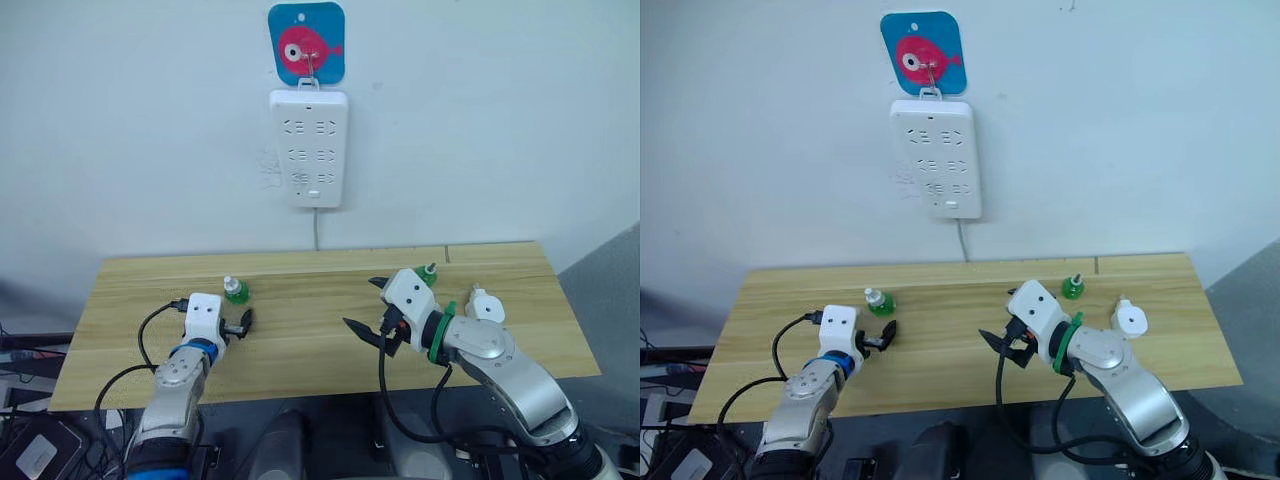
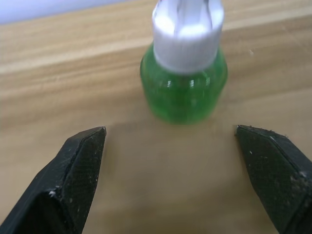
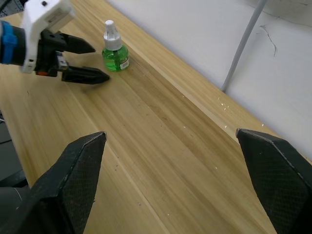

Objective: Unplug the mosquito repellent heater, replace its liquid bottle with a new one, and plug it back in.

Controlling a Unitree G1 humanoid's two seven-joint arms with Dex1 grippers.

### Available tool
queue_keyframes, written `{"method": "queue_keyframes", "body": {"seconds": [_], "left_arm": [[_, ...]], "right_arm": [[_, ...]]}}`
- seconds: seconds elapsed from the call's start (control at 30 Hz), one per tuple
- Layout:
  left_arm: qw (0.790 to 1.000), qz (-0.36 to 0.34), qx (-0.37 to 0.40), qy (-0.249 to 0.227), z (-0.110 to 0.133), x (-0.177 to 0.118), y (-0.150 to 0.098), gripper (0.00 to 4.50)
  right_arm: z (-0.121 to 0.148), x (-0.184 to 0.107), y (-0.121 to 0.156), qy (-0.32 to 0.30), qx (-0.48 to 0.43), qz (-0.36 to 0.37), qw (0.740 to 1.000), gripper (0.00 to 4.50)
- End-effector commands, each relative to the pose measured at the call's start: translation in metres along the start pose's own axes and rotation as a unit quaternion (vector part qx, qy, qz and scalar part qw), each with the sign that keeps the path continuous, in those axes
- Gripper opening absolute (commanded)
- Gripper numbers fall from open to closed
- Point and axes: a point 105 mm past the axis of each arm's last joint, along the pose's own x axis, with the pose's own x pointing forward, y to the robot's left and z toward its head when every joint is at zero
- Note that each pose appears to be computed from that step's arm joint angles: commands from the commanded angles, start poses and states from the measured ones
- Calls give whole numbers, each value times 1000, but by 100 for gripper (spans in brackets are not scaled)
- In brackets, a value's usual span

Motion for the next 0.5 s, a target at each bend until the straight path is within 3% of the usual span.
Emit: {"method": "queue_keyframes", "body": {"seconds": [0.03,0.37,0.5], "left_arm": [[1000,-8,8,5,-4,7,-1,450],[1000,-24,-4,-17,5,27,-7,450],[1000,-25,-6,-18,1,25,-5,363]], "right_arm": [[13,-3,9,-20,-10,15,1000,446],[13,-6,8,-14,-12,10,1000,446],[13,-8,7,-13,-13,8,1000,450]]}}
